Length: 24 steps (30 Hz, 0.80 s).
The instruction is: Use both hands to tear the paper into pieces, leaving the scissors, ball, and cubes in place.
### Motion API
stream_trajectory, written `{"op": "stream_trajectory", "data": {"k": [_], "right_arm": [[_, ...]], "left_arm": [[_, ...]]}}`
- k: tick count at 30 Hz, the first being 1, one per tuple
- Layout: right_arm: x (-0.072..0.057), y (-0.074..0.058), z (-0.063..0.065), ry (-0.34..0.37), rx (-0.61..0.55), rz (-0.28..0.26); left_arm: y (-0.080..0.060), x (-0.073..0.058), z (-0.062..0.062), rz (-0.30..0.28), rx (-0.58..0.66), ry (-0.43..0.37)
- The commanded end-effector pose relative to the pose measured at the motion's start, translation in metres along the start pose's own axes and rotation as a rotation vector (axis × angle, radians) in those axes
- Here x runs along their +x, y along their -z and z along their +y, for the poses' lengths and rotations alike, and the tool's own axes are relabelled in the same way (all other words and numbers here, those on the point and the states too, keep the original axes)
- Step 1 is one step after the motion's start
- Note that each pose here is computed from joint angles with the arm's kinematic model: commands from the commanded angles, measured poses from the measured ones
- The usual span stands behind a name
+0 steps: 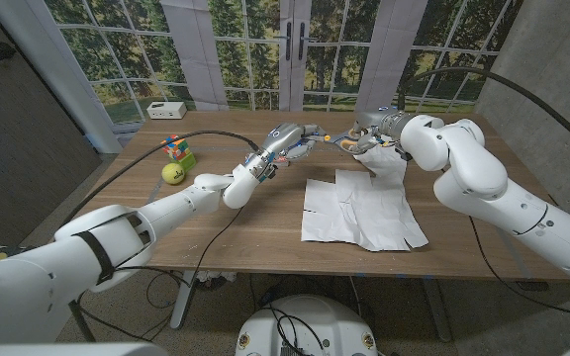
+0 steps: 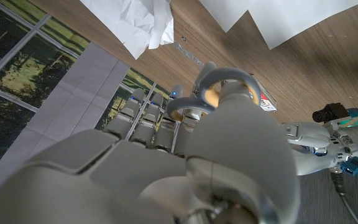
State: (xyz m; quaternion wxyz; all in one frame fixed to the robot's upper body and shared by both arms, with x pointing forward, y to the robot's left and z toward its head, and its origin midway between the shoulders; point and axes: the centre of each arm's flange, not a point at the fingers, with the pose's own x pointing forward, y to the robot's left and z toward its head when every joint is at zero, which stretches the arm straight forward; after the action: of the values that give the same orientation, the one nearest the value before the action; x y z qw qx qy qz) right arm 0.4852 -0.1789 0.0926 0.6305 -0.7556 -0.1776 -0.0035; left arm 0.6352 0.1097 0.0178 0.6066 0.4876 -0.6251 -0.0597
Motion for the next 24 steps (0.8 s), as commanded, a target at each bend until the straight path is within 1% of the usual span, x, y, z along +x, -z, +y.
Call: {"op": "stream_trajectory", "data": {"k": [1,7,14,24], "right_arm": [[0.0006,0.0002,-0.0001,0.03,0.028,0.012],[0.0016,0.0001,0.0009,0.023,0.032,0.008],[0.0044,0.0008,0.0017,-0.008,0.047,0.006],[0.0093,-0.0031,0.0064,-0.049,0.038,-0.033]], "left_arm": [[-0.0003,-0.0008,-0.0027,0.0,-0.009,0.001],[-0.0005,-0.0014,-0.0041,0.002,-0.011,0.002],[-0.0013,-0.0017,-0.0061,0.003,-0.016,0.005],[-0.001,-0.0012,-0.006,0.004,-0.012,0.005]]}}
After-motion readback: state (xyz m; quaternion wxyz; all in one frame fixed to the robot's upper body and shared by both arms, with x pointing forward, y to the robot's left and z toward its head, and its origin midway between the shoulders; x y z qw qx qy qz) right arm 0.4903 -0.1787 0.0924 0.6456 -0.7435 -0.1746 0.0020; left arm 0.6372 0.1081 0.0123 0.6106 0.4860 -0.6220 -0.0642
